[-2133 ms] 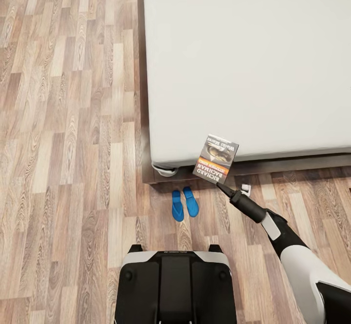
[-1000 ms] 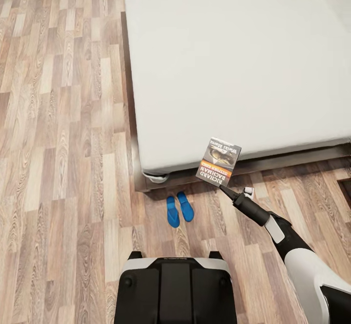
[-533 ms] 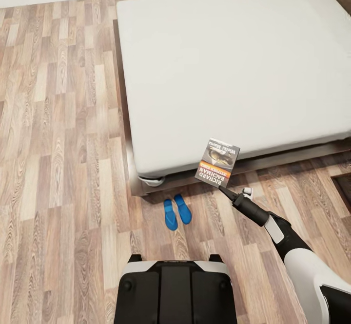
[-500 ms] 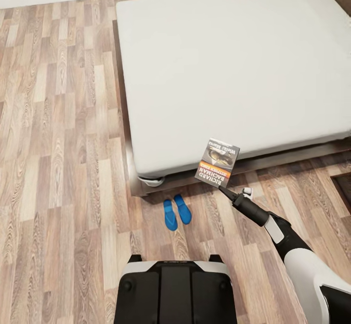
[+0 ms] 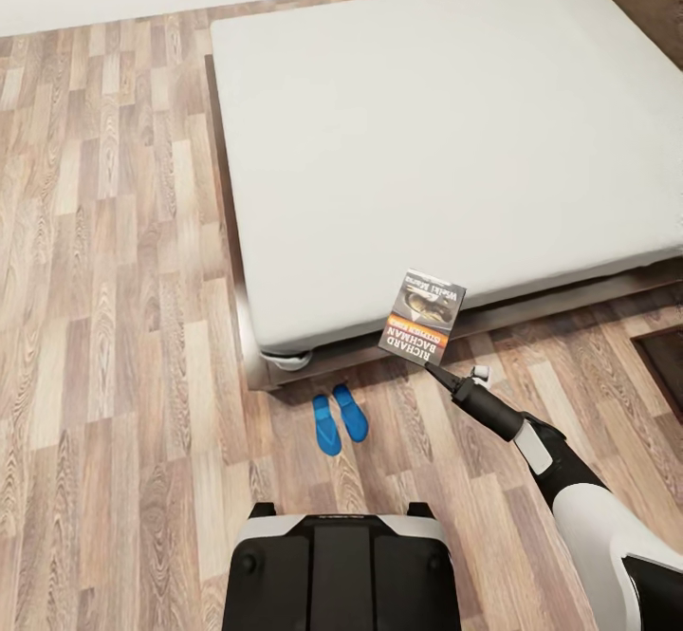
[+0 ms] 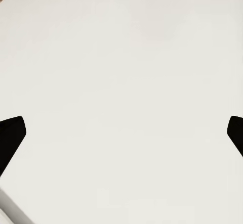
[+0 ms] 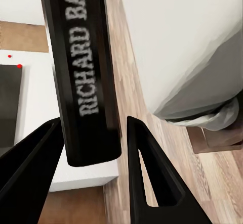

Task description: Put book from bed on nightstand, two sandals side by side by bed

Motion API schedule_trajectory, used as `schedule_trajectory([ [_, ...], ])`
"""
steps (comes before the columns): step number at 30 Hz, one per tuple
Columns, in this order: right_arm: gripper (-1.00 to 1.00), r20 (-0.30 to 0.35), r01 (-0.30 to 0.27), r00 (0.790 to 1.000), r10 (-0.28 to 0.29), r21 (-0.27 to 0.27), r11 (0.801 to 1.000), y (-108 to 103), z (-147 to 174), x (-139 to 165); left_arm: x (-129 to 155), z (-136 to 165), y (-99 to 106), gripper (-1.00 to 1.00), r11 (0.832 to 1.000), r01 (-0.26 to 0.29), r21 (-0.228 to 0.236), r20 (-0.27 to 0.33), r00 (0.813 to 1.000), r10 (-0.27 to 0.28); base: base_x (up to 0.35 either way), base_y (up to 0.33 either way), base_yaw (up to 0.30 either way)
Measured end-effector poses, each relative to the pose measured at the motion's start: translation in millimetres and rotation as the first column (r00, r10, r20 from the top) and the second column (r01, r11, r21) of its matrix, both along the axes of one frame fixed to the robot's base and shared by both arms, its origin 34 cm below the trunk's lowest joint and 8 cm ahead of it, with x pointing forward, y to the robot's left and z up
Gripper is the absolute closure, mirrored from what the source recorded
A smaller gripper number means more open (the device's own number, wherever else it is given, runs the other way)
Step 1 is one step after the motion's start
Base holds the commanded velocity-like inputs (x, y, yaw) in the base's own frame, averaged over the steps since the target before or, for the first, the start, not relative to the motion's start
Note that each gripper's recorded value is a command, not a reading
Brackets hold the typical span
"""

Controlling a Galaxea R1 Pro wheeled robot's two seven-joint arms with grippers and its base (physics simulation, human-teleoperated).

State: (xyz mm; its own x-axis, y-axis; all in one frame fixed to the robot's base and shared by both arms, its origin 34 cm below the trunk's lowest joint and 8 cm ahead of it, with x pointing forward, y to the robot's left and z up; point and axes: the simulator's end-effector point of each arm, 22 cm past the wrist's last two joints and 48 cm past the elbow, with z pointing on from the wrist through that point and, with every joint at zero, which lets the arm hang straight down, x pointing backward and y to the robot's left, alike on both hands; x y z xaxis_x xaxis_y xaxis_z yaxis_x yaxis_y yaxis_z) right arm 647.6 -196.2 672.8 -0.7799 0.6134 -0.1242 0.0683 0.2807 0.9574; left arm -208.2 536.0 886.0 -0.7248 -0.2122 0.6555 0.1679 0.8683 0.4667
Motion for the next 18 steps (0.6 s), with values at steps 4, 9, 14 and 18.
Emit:
schedule_trajectory([
  [4,1.00,0.006,0.000,1.000,0.000,0.001,1.000,1,3,2,1,-2,0,-1.00,1.000,-0.001,0.000,0.009,1.000,0.001,0.000,0.000,-0.095],
  [9,1.00,0.014,0.000,1.000,0.000,0.002,1.000,1,7,4,2,-5,-1,-1.00,1.000,0.000,-0.001,0.019,1.000,0.000,0.000,0.000,-0.093],
  [14,1.00,0.021,0.000,1.000,0.000,0.003,1.000,2,12,7,3,-8,-1,-1.00,1.000,0.000,-0.002,0.028,1.000,0.000,0.000,0.000,-0.093],
  [18,1.00,0.029,0.000,1.000,0.000,0.003,1.000,2,15,9,4,-10,-1,-1.00,1.000,0.000,-0.001,0.034,0.999,0.000,0.000,0.000,-0.093],
])
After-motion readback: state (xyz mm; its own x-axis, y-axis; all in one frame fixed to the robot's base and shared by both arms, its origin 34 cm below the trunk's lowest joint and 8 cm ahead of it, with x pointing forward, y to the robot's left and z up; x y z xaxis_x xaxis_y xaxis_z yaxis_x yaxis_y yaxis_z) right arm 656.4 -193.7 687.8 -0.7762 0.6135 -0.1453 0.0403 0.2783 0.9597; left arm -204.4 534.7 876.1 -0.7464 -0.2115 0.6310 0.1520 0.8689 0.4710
